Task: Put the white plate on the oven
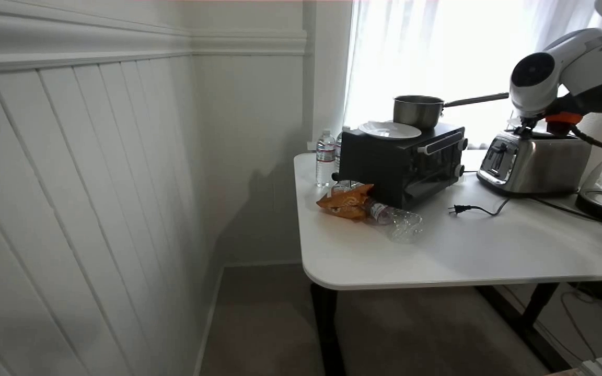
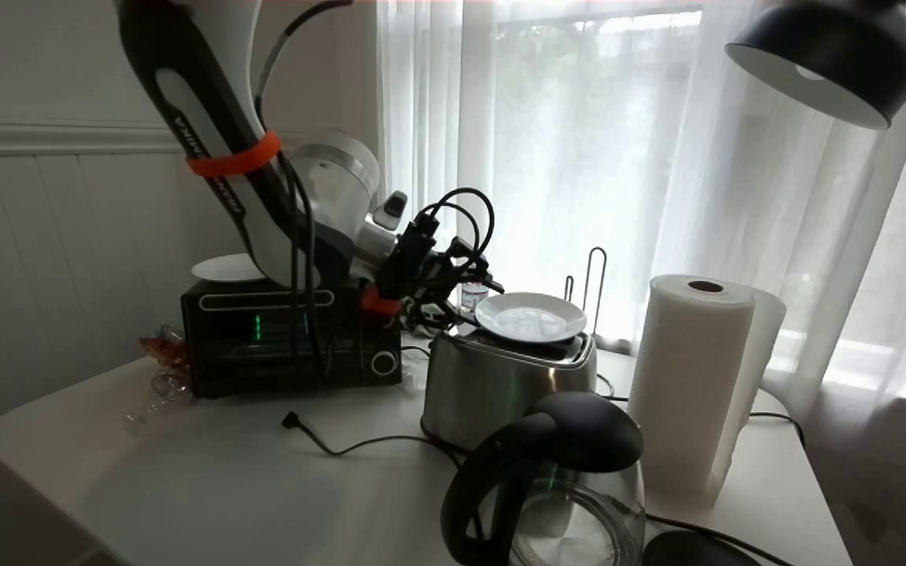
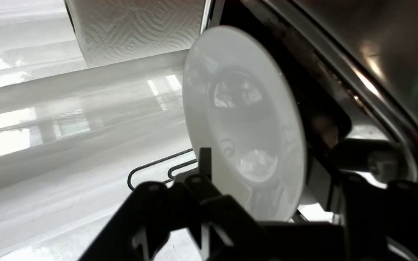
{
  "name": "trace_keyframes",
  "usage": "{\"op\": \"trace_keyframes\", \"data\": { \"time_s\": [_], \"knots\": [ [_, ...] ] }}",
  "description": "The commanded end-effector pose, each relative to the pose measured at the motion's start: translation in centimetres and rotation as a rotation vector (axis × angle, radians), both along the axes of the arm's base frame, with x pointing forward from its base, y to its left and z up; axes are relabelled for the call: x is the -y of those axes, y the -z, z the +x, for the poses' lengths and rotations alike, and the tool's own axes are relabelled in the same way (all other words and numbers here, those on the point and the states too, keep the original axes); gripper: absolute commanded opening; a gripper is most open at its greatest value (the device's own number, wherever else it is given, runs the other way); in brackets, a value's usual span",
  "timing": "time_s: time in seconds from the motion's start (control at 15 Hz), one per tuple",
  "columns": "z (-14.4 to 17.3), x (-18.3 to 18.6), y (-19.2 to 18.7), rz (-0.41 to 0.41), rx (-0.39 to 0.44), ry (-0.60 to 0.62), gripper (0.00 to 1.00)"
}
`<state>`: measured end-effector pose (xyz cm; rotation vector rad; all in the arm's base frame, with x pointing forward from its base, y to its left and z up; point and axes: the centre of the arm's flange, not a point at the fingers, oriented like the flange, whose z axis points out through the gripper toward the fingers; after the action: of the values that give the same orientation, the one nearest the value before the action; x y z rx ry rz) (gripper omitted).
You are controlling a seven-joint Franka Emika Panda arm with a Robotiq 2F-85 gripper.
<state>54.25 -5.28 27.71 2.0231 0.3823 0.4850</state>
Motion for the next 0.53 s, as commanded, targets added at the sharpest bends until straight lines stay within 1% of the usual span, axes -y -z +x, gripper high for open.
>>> {"op": "trace_keyframes", "data": {
  "time_s": [0.0,0.07,0.2,0.27,0.33,0.4,0.47],
  "knots": [
    [0.7,0.6,1.5,-0.012,0.023,-0.022,0.66],
    [0.7,0.7,1.6,-0.017,0.023,-0.025,0.65],
    [0.8,0.9,1.9,-0.025,0.020,-0.030,0.60],
    [0.8,1.0,2.1,-0.026,0.017,-0.030,0.51],
    [0.9,1.1,2.2,-0.027,0.015,-0.030,0.47],
    [0.8,1.1,2.4,-0.026,0.011,-0.033,0.31],
    [0.8,1.2,2.5,-0.027,0.009,-0.034,0.22]
  ]
}}
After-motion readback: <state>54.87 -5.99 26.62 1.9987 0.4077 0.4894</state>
